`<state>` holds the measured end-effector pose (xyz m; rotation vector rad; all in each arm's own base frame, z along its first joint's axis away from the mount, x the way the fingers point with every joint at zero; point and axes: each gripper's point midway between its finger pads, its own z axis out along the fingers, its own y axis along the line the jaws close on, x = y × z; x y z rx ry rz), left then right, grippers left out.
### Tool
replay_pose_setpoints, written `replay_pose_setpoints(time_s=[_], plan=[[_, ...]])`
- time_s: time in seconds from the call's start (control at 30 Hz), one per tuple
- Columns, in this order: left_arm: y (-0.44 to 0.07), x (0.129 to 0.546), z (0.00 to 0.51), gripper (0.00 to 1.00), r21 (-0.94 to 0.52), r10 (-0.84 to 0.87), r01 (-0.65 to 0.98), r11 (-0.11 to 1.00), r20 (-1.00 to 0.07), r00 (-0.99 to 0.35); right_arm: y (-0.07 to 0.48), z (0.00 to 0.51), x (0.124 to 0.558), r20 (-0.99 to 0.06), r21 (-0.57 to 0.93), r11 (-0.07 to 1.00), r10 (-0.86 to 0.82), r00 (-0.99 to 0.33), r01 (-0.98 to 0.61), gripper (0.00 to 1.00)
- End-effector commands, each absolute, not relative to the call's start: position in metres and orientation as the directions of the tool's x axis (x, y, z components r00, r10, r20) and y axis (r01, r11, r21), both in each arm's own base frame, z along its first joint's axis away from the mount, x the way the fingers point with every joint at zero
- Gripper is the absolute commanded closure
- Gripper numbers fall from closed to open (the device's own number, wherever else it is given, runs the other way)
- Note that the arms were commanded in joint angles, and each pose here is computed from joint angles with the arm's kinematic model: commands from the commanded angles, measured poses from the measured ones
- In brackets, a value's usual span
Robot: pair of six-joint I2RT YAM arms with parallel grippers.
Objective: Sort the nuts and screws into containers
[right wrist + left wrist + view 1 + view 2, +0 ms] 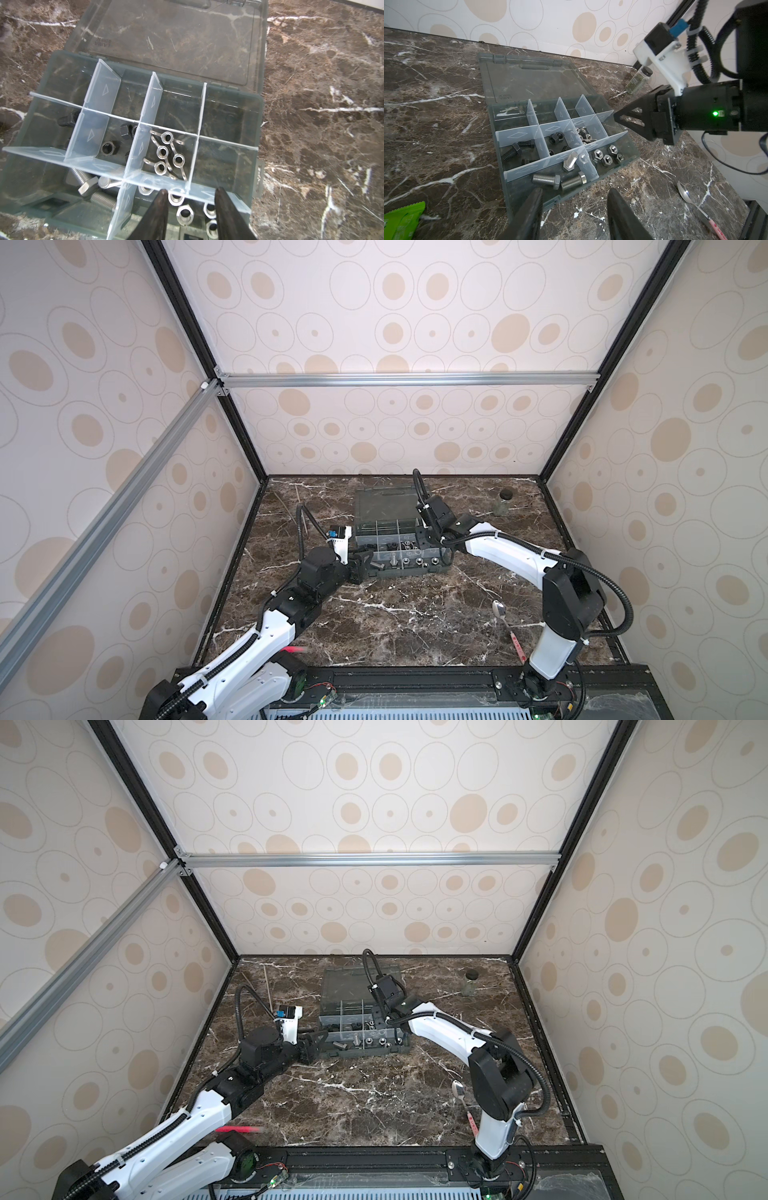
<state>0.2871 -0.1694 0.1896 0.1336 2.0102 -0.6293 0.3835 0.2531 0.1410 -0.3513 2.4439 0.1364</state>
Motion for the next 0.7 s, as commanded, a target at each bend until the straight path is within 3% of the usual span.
replay_pose_setpoints(time_s=[0.0, 0.37, 0.67], plan=[[-0.16, 0.294, 0.208, 0.49, -0.352, -0.181, 0.324, 0.878, -0.871, -0.457, 0.24, 0.156, 0.381, -0.657, 0.009, 0.966, -0.189, -0.73, -0.258, 0.6], [-0.131, 0.297, 0.228, 0.45, -0.282, -0.191, 0.231, 0.931, -0.917, -0.35, 0.187, 0.177, 0.359, -0.72, -0.015, 0.986, -0.126, -0.682, -0.166, 0.59], [-0.094, 0.297, 0.245, 0.36, -0.232, -0.206, 0.084, 0.969, -0.948, -0.243, 0.132, 0.178, 0.334, -0.756, -0.023, 1.0, -0.027, -0.654, -0.015, 0.47]])
